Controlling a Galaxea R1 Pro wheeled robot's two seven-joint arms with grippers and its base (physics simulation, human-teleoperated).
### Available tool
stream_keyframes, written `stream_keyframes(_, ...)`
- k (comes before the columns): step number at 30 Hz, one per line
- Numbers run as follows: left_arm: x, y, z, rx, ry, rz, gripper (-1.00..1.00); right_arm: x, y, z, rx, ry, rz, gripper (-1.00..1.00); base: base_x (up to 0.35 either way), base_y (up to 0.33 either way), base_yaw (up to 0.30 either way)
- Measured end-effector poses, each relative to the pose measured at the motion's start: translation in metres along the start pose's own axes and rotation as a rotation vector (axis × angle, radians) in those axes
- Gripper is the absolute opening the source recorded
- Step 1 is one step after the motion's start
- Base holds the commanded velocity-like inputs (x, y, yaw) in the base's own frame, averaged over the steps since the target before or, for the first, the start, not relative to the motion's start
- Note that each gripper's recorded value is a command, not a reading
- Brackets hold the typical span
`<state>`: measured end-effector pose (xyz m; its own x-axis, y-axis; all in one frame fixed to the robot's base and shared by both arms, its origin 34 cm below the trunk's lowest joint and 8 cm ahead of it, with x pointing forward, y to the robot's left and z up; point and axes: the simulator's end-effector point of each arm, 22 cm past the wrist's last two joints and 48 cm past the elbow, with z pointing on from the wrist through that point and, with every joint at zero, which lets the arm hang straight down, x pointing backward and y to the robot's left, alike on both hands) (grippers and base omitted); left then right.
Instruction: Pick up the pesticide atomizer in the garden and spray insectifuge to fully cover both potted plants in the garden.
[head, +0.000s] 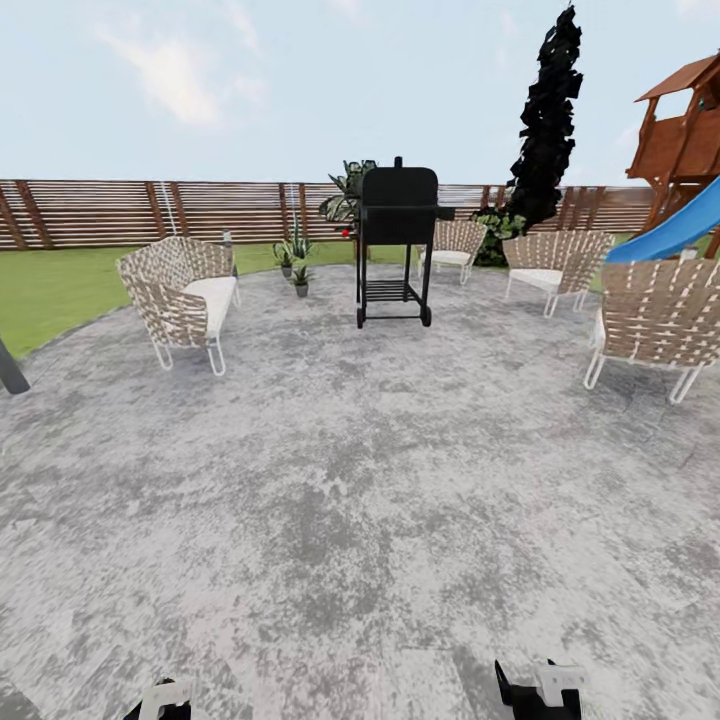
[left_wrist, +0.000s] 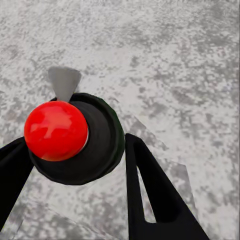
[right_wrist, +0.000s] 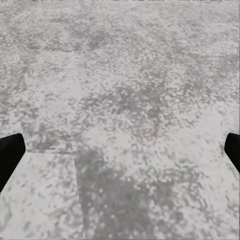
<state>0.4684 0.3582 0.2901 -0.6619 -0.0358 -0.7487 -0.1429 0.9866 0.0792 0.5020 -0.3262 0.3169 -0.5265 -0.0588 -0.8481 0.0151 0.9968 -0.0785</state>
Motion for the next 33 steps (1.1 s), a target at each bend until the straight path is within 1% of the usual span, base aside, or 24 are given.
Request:
stream_keyframes(7, -0.001, 0.0005, -0.0005, -0.002, -0.002, -0.003, -1.0, -0.0009, 0.0005, -0.0004, -0.001, -0.002, -0.001, 1.0, 0.339, 0.0, 0.0)
stream_keyframes(8, 0.0009, 0.0015, 0.001, -0.004, 0.006, -0.001, -1.0, 0.0014, 0.0031, 0.001, -0.007, 0.006, -0.003, 1.0, 0.339, 0.0, 0.0)
stream_keyframes(9, 0.0, -0.0002, 0.0, 0.001, 0.0, 0.001, -1.0, 0.0001, 0.0002, 0.0, 0.0, 0.0, 0.001, 1.0, 0.339, 0.0, 0.0)
stream_keyframes(33, 0.0, 0.0001, 0.0, 0.0, 0.0, 0.0, -1.0, 0.0, 0.0001, 0.0, 0.0, 0.0, 0.0, 1.0, 0.339, 0.0, 0.0)
